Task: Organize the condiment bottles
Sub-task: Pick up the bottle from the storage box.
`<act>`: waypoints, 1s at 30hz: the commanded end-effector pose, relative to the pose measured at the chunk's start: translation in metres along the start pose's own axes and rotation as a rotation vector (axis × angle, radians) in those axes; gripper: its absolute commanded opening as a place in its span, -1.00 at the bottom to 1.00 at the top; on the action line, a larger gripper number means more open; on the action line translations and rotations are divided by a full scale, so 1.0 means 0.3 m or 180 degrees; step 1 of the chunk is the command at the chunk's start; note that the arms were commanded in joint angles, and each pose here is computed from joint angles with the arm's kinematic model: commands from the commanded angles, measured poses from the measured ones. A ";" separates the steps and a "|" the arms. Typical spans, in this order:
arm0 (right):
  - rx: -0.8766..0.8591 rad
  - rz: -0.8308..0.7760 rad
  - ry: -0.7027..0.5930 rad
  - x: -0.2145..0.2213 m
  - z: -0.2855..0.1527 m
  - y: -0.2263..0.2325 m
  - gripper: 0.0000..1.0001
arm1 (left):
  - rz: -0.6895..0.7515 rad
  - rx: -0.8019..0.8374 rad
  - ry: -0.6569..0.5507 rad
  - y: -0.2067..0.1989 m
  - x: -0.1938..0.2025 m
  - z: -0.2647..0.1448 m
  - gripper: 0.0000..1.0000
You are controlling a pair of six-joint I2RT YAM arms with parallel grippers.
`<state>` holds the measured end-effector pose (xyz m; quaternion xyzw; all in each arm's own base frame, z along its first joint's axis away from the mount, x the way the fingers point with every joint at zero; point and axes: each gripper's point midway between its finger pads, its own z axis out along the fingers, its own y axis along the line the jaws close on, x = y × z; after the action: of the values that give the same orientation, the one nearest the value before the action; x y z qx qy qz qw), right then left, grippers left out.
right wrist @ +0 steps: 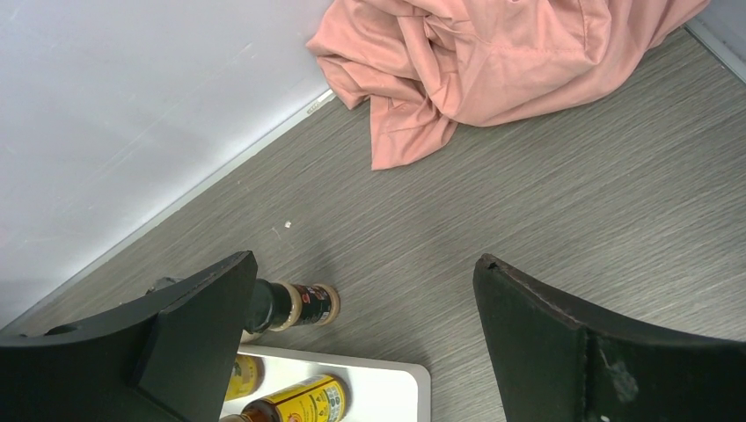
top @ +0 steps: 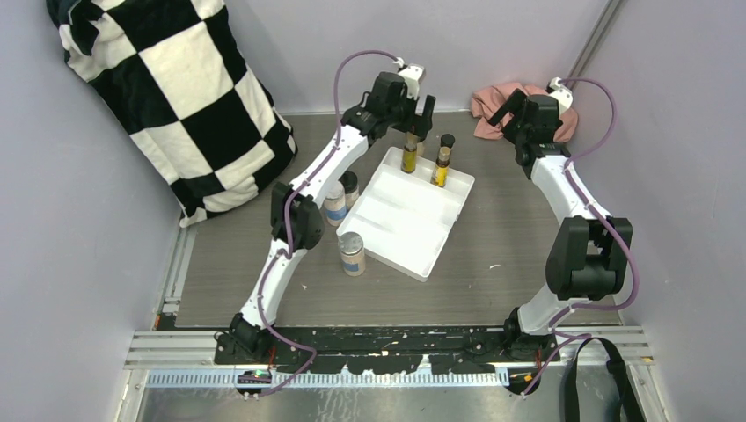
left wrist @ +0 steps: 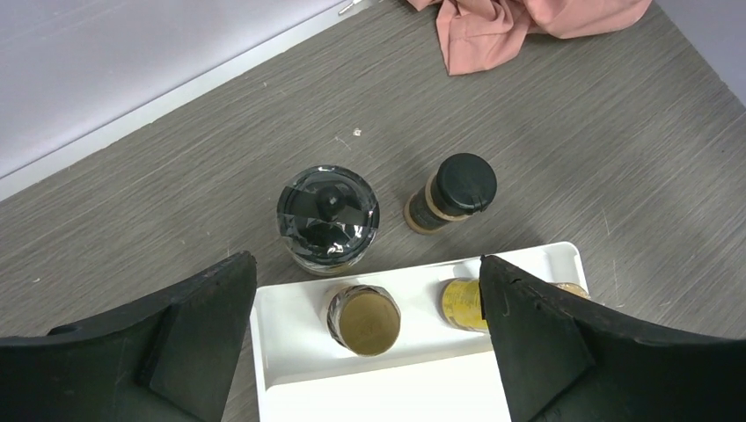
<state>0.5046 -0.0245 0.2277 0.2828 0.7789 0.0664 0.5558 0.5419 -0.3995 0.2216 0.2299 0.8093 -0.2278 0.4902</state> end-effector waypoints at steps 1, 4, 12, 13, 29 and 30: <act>-0.0109 -0.0023 -0.0239 -0.080 -0.002 0.052 0.99 | -0.0031 -0.0111 -0.0310 0.019 -0.101 -0.014 0.92; -0.0095 -0.0025 -0.0230 -0.073 0.005 0.047 0.99 | -0.0147 -0.0404 -0.0389 0.085 -0.123 -0.032 0.79; -0.0087 -0.0036 -0.0222 -0.066 0.006 0.047 0.99 | -0.0587 -0.1109 -0.0531 0.284 -0.145 -0.111 0.47; -0.0087 -0.0034 -0.0234 -0.072 0.003 0.048 0.99 | -0.0652 -0.1204 -0.0527 0.311 -0.138 -0.119 0.45; -0.0080 -0.0078 -0.0231 -0.071 -0.014 0.054 0.99 | -0.0892 -0.0706 -0.0224 0.288 -0.040 -0.072 0.38; -0.0077 -0.0079 -0.0229 -0.070 -0.014 0.054 0.99 | -0.0896 -0.0667 -0.0196 0.282 -0.035 -0.072 0.37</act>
<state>0.5071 -0.0196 0.2218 0.2724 0.7842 0.0578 0.5545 0.5914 -0.3067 0.1803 0.0360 0.8618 -0.1620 0.4792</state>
